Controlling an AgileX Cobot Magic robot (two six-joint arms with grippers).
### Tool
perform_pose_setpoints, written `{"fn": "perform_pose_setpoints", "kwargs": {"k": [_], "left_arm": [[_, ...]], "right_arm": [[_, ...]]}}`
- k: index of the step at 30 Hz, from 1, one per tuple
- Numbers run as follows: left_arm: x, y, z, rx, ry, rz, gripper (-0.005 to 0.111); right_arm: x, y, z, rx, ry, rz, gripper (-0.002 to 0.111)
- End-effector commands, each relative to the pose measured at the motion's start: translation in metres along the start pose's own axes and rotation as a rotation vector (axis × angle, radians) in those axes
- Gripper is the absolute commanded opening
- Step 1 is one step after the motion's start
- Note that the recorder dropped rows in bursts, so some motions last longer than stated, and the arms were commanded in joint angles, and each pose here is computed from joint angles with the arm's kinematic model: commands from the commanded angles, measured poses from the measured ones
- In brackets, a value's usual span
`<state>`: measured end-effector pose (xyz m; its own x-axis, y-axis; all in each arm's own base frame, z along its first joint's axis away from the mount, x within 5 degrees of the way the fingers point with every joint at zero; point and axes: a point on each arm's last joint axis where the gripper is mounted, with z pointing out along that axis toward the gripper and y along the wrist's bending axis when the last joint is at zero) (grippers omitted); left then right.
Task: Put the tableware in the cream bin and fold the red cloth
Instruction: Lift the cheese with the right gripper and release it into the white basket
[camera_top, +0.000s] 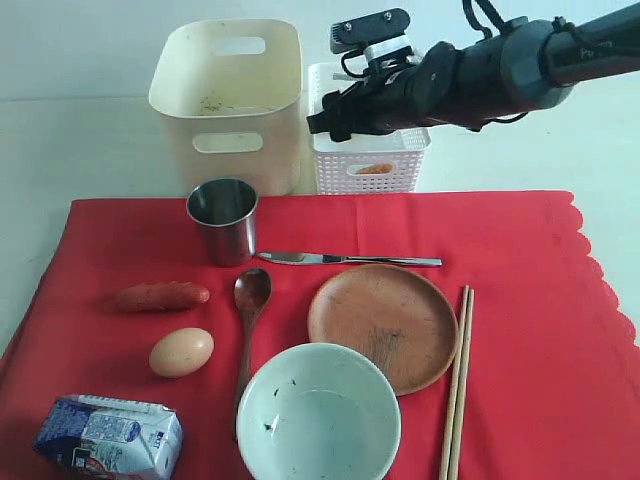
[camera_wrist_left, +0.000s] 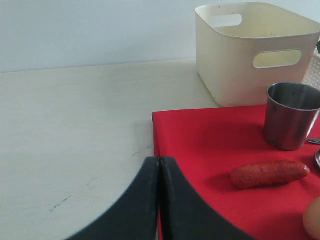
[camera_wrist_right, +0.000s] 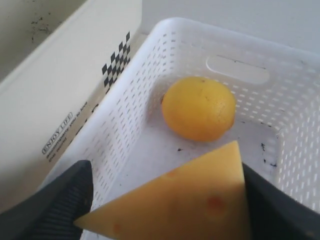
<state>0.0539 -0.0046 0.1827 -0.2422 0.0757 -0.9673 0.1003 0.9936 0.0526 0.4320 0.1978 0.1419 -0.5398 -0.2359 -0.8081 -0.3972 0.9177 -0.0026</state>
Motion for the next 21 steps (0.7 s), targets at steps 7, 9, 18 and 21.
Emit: {"fn": "perform_pose_setpoints", "kwargs": {"k": [7, 9, 18, 21], "left_arm": [[-0.001, 0.0, 0.0, -0.001, -0.014, -0.006, 0.003], [-0.001, 0.0, 0.0, -0.001, -0.014, -0.006, 0.003], [-0.001, 0.0, 0.0, -0.001, -0.014, -0.004, 0.003], [-0.001, 0.0, 0.0, -0.001, -0.014, -0.004, 0.003]], "right_arm": [[-0.034, -0.003, -0.035, -0.043, -0.017, -0.097, 0.101], [-0.043, -0.005, -0.049, -0.06, -0.01, -0.092, 0.097], [-0.078, -0.005, -0.119, -0.163, 0.015, -0.086, 0.029], [-0.08, -0.001, -0.135, -0.195, 0.003, -0.035, 0.01]]}}
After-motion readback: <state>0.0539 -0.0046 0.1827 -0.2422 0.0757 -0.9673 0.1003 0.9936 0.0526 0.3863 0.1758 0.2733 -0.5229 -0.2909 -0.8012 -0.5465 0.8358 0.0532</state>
